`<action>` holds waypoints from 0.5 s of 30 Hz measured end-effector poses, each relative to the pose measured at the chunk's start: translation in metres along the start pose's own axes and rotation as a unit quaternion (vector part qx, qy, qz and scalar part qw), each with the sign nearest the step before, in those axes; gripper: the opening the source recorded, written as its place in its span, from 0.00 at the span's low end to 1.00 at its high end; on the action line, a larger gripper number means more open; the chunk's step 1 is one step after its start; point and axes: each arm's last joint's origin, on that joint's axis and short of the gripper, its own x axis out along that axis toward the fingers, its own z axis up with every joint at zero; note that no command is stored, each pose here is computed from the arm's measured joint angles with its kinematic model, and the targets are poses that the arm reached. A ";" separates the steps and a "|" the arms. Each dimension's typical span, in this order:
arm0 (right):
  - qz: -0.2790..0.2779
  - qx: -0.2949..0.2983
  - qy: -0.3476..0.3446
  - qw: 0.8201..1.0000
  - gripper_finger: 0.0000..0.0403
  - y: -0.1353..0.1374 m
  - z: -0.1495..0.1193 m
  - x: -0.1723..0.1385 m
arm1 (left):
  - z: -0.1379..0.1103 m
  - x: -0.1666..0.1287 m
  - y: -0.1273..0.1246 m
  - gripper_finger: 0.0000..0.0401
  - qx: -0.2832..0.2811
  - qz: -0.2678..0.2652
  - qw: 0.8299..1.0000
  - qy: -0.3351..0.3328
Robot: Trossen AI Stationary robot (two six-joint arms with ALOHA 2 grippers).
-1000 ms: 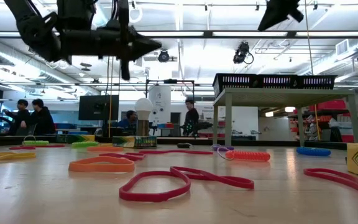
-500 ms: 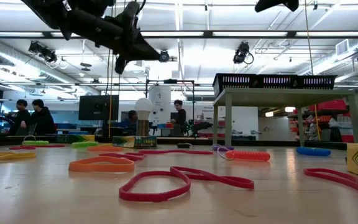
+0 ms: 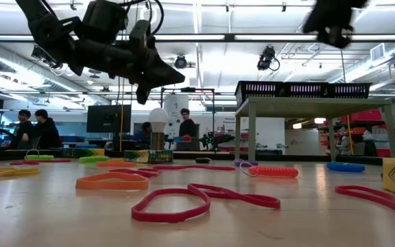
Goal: Pick & Place Office Desk Supplies
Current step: Put the crayon box into the left basket on the shelf
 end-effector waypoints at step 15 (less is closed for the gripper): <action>-0.008 0.094 0.168 0.981 0.35 0.006 -0.088 0.053 | -0.011 0.005 -0.003 0.02 0.001 0.002 1.000 0.021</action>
